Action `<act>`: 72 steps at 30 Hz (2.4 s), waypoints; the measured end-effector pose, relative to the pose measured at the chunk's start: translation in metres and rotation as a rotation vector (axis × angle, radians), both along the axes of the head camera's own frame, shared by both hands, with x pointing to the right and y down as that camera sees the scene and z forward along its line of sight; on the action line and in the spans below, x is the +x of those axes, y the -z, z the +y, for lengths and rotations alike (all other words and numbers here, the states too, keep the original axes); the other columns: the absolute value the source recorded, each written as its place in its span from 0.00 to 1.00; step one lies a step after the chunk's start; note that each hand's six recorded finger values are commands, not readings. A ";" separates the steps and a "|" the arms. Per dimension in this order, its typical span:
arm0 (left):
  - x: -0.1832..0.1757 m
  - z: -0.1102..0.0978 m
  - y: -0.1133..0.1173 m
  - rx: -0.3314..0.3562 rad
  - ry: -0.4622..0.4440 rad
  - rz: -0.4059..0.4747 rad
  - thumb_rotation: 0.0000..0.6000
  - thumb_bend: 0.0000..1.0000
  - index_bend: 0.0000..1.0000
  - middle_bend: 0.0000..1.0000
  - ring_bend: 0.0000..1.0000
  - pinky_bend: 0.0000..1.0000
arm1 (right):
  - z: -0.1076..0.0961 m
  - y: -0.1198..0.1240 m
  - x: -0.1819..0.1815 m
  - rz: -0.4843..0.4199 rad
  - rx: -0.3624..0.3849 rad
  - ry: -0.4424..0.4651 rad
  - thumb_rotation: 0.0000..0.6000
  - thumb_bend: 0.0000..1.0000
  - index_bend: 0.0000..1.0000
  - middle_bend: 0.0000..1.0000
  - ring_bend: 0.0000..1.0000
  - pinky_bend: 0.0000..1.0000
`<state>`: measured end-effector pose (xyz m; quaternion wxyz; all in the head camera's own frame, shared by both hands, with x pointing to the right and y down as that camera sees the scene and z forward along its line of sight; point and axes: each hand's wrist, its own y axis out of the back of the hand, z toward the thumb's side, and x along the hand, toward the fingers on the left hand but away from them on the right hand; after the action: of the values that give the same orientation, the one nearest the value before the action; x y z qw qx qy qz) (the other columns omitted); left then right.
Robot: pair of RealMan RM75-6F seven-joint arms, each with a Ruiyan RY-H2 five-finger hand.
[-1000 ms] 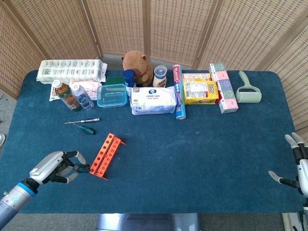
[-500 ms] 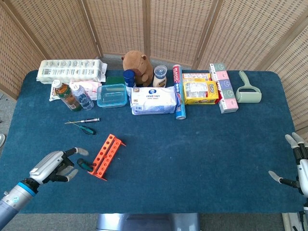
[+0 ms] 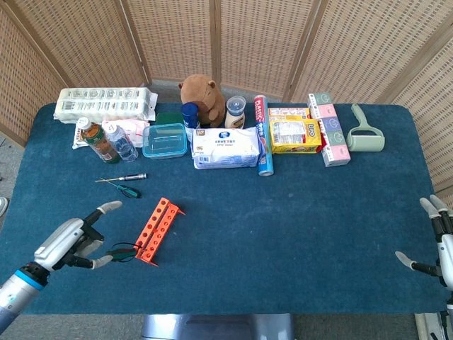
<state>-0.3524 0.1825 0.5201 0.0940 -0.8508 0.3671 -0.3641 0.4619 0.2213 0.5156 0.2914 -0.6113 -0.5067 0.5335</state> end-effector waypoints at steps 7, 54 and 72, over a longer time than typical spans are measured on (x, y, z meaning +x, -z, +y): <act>-0.027 -0.001 0.019 0.129 0.028 -0.054 1.00 0.10 0.00 0.01 0.03 0.42 | 0.000 -0.001 -0.001 0.003 -0.001 0.002 1.00 0.08 0.03 0.01 0.00 0.00; -0.004 0.068 -0.026 0.397 -0.150 -0.351 1.00 0.08 0.00 0.00 0.00 0.15 | 0.003 0.000 -0.006 0.012 0.006 0.012 1.00 0.08 0.04 0.01 0.00 0.00; 0.038 0.048 -0.025 0.406 -0.169 -0.370 1.00 0.08 0.00 0.00 0.00 0.15 | 0.000 0.007 0.002 -0.013 0.017 -0.007 1.00 0.08 0.03 0.01 0.00 0.00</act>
<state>-0.3139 0.2301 0.5448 0.3579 -0.7612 0.3368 -0.4232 0.4639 0.2210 0.5091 0.2915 -0.6105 -0.5151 0.5263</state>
